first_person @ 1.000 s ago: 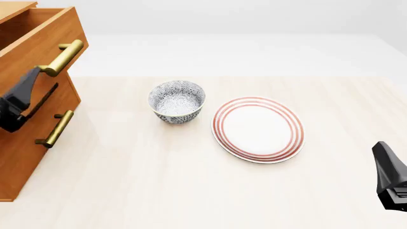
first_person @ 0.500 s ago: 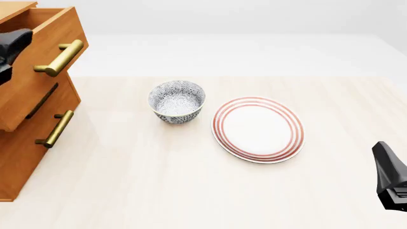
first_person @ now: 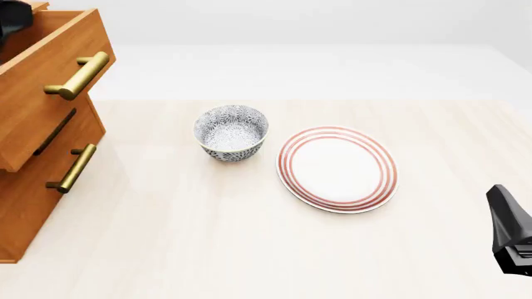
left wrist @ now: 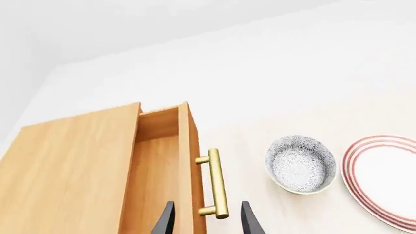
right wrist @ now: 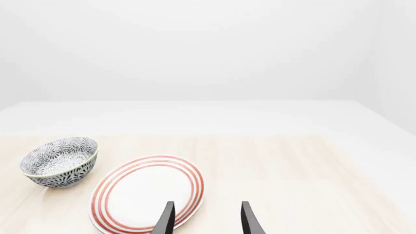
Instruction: Open the top drawer of the cabinet.
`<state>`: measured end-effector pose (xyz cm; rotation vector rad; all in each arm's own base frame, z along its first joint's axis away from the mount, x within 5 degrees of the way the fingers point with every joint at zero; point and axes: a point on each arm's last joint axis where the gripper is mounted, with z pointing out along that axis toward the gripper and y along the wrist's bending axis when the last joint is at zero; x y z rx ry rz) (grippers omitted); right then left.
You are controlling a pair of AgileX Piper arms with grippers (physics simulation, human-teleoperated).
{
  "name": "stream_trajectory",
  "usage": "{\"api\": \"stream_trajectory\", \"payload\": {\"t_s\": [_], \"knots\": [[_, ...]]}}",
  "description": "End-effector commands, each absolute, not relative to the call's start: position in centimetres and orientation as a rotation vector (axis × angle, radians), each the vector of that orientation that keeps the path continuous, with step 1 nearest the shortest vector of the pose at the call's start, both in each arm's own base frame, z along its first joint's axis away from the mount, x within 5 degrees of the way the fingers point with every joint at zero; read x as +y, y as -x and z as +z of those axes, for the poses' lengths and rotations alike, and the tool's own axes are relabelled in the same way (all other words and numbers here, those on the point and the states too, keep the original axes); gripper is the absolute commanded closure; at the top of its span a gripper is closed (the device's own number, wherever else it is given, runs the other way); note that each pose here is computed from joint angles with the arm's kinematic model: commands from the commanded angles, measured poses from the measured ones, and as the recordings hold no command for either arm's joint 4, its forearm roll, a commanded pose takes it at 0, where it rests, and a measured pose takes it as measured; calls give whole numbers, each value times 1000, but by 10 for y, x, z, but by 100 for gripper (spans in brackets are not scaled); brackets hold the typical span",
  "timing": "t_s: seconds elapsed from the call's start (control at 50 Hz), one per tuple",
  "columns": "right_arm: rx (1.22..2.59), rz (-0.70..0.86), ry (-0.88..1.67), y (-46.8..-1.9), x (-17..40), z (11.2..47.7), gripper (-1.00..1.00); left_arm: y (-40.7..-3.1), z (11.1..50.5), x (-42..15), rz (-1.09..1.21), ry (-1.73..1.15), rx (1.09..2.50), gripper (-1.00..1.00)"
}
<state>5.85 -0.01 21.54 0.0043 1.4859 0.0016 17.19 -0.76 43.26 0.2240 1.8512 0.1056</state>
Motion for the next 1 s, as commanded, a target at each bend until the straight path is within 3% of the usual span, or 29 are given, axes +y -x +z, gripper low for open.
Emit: {"api": "stream_trajectory", "payload": {"t_s": [0.02,0.52,1.0], "knots": [[1486,1,-3,-58,0,215,-100,-180,439,2,73,-88,1935,-100],[1485,1,-3,-58,0,215,-100,-202,428,17,61,67,2100,-100],[1485,1,-3,-58,0,215,-100,-208,429,15,42,80,2149,-100]]}}
